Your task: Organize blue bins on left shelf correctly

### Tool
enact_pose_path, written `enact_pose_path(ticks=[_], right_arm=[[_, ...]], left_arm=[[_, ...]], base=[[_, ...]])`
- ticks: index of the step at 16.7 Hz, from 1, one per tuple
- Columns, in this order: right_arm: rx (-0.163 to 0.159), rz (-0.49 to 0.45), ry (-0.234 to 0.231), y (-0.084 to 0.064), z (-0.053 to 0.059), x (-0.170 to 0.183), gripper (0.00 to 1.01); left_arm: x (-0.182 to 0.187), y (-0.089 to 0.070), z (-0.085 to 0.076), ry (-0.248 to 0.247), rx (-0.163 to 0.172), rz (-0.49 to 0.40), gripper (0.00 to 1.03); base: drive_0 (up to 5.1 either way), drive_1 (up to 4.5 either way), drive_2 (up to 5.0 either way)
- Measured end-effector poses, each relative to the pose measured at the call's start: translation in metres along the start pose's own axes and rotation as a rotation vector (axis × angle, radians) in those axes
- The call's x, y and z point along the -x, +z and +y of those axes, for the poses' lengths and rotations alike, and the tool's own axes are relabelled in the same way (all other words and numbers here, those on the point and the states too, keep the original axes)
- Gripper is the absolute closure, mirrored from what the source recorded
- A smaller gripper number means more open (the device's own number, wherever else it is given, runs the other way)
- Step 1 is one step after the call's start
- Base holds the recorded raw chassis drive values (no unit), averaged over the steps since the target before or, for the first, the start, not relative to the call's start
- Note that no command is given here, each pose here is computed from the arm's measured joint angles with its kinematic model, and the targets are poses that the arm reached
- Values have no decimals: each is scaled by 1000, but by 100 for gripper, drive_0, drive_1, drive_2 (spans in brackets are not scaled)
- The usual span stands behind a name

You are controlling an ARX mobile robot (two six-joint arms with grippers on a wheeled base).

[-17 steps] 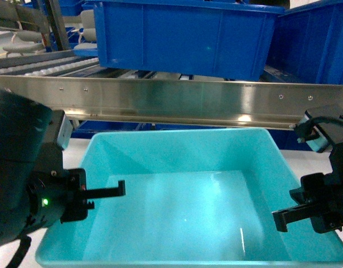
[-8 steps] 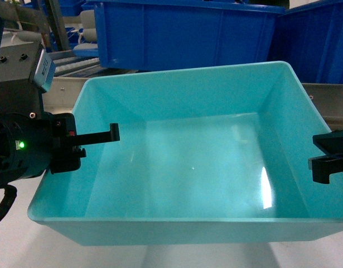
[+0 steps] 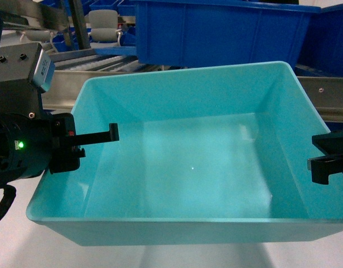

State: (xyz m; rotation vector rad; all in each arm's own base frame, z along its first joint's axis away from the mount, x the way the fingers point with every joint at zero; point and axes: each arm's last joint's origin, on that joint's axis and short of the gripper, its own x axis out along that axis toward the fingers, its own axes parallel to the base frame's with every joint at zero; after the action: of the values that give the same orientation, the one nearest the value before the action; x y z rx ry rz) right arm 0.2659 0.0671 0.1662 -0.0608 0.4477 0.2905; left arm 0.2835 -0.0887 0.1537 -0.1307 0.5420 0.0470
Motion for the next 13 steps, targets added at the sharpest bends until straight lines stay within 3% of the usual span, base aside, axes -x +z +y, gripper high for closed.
enact_pose_path(ticks=[13], right_arm=[[0,2,0,0,0,0,98]], left_arm=[[0,0,0,0,0,0,101]], base=[[-497,230,261]])
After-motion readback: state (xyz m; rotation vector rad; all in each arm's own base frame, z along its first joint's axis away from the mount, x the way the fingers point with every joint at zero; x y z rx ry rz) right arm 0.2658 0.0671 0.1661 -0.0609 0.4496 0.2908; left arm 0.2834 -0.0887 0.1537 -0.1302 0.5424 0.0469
